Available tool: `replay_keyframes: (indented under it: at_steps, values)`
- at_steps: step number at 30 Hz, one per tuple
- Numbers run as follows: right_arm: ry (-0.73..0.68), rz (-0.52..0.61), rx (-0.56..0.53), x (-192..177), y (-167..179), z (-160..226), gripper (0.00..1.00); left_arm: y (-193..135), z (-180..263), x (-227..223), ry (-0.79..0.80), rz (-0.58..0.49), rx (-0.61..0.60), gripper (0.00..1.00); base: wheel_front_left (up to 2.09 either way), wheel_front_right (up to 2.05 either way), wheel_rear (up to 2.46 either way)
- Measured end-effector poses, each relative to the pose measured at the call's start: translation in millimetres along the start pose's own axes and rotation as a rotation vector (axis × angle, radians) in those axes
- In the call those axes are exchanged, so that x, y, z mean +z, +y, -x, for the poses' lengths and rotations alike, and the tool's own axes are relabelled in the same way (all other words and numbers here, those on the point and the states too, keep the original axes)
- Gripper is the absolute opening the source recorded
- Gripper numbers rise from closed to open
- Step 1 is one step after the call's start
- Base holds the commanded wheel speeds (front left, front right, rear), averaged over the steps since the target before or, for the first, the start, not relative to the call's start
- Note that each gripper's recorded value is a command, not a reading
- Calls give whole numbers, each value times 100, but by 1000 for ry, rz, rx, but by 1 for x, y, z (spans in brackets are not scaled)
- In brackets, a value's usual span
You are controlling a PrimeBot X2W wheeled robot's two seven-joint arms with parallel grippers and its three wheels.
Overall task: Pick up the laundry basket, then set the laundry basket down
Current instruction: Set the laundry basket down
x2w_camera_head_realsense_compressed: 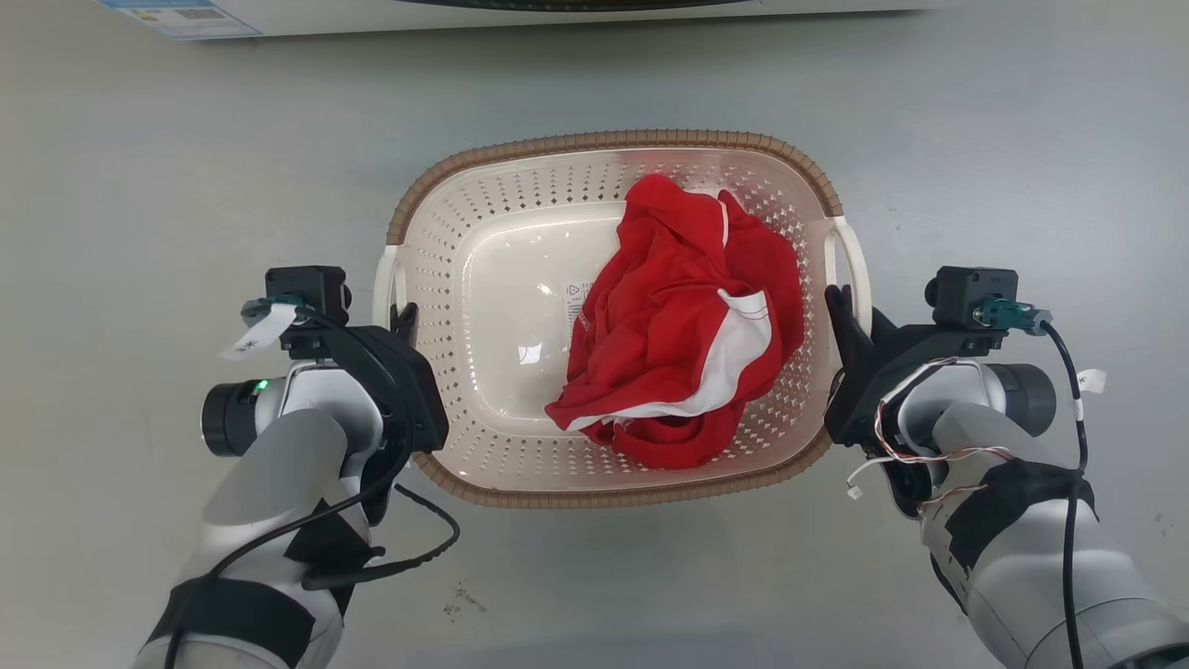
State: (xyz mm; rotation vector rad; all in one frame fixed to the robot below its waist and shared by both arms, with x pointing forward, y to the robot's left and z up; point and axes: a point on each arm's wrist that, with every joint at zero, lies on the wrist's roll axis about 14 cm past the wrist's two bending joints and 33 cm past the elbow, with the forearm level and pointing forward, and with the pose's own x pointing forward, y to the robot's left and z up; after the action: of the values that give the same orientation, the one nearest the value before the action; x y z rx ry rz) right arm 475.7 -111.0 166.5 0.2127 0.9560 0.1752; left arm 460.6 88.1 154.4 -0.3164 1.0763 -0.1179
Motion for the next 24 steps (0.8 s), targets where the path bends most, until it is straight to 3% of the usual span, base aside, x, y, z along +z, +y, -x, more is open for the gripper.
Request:
replay_keyframes:
  at_steps: [1,2,3,4,5,6,8,24]
  values:
    - [2,0,-1,0,0,0,15,0,0,0,2,-1,1,0,0,0,0]
    - [4,1,-4,-1,-1,0,15,1,0,-1,5,-2,3,0,0,0,0]
    - [5,2,-3,-1,-1,0,16,1,0,-1,6,-3,2,0,0,0,0]
    - [6,2,-2,-1,-1,0,31,1,1,-1,7,-5,1,8,0,0,0]
    - [12,2,-2,-2,-1,1,69,0,1,-1,8,-5,-3,25,0,0,0]
    - [16,4,-3,-3,-2,1,100,1,1,-1,8,-5,-4,40,0,0,0]
    - [19,7,-11,-4,-6,2,100,6,2,0,9,-9,8,100,0,0,0]
    - [-131,24,27,41,8,17,100,-3,22,31,-119,-60,-20,100,0,0,0]
